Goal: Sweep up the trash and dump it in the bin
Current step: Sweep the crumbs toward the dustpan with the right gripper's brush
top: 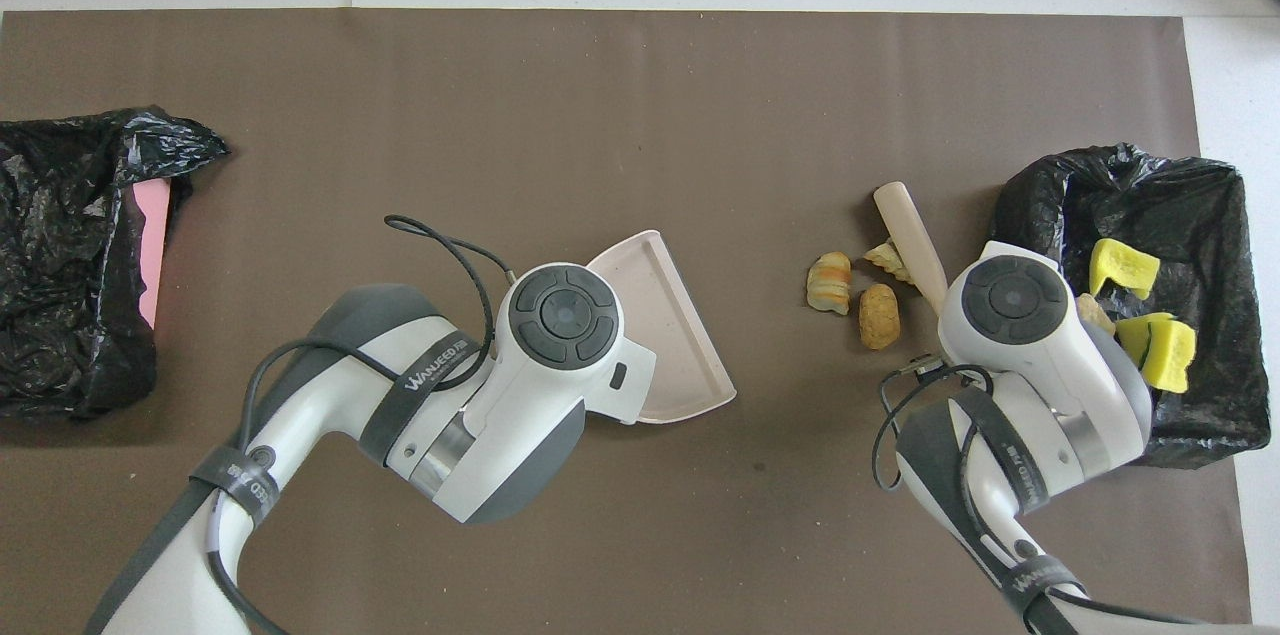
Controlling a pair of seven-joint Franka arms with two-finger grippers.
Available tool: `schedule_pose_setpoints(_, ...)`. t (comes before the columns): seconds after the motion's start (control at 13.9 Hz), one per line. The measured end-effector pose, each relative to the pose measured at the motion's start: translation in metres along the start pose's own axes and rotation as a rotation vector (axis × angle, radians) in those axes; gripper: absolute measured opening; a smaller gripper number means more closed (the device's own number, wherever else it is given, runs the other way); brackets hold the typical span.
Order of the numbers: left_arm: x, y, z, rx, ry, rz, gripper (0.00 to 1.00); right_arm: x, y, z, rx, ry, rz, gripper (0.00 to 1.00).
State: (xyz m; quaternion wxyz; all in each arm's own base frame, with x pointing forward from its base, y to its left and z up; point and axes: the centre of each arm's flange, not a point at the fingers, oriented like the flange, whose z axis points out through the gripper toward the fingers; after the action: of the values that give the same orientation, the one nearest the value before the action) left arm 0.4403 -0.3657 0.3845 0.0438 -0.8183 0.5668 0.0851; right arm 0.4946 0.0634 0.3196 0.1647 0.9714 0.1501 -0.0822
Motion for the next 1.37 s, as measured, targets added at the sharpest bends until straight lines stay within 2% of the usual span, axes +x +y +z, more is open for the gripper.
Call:
schedule_pose_setpoints(0.14,-0.004,0.012,0.003,0.003,-0.008,0.017,0.31,0.002,-0.013,0.001,0.052,-0.008,0.011,0.27)
schedule_pose_setpoints(0.36,-0.009,0.019,0.005,0.004,-0.013,0.030,0.31,0.004,-0.062,-0.010,0.149,-0.014,-0.006,0.27)
schedule_pose_setpoints(0.65,-0.014,0.029,0.011,0.004,-0.019,0.045,0.31,0.001,-0.115,-0.024,0.326,-0.037,-0.037,0.27)
schedule_pose_setpoints(1.15,-0.018,0.033,0.016,0.013,-0.007,0.049,0.31,-0.005,-0.169,-0.046,0.710,-0.100,-0.062,0.27)
schedule_pose_setpoints(1.37,-0.019,0.033,0.018,0.016,0.000,0.050,0.31,-0.002,-0.163,-0.078,0.788,-0.157,-0.097,0.27)
